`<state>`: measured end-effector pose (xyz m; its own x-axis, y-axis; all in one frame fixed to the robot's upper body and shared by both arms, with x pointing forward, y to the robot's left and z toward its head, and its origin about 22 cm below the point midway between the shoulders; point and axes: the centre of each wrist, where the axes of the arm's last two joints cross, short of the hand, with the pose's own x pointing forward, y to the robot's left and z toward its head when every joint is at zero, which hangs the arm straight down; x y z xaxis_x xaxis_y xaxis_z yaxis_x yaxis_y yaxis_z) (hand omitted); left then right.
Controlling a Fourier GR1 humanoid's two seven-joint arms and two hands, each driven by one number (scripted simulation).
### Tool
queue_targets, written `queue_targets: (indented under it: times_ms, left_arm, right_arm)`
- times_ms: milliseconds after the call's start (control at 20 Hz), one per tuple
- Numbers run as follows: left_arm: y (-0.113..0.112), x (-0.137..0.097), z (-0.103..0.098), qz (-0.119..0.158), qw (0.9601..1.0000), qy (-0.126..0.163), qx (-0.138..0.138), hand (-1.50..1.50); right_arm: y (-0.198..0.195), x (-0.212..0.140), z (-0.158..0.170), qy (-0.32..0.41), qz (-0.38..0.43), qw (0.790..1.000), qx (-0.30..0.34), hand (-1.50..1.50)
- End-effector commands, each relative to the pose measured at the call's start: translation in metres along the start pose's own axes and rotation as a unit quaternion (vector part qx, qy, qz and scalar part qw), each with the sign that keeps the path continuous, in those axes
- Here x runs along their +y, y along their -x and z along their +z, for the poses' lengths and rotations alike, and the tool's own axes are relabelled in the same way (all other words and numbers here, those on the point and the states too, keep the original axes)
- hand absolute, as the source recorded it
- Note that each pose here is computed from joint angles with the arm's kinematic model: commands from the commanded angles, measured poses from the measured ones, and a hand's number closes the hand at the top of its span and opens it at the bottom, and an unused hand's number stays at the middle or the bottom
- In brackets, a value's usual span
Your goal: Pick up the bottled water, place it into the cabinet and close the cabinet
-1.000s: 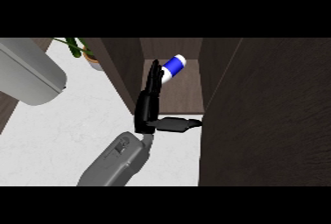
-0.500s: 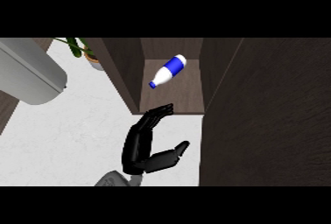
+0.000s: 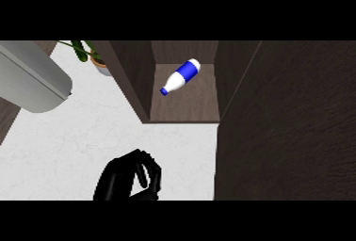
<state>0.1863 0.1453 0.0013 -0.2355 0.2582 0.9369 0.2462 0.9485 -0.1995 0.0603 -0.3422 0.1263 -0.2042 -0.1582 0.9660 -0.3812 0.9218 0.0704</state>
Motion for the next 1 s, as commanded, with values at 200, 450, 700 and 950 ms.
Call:
queue_targets:
  times_ms: [200, 450, 700, 950]
  left_arm:
    - [-0.024, 0.053, 0.020, -0.031, 0.9992, -0.022, 0.009, 1.50]
    - [-0.047, 0.086, 0.032, -0.034, 0.9993, -0.006, -0.011, 1.50]
    - [-0.076, 0.102, 0.038, -0.019, 0.9993, -0.025, -0.021, -1.50]
    - [-0.093, 0.125, 0.045, -0.035, 0.9980, -0.046, -0.025, -1.50]
  right_arm:
    - [-0.038, 0.047, -0.016, -0.151, 0.057, 0.986, 0.031, 1.50]
    - [-0.041, 0.056, -0.024, -0.177, 0.054, 0.983, -0.002, 1.50]
    - [-0.043, 0.062, -0.027, -0.207, 0.055, 0.977, -0.016, 1.50]
    - [-0.041, 0.068, -0.034, -0.241, 0.046, 0.969, 0.000, 1.50]
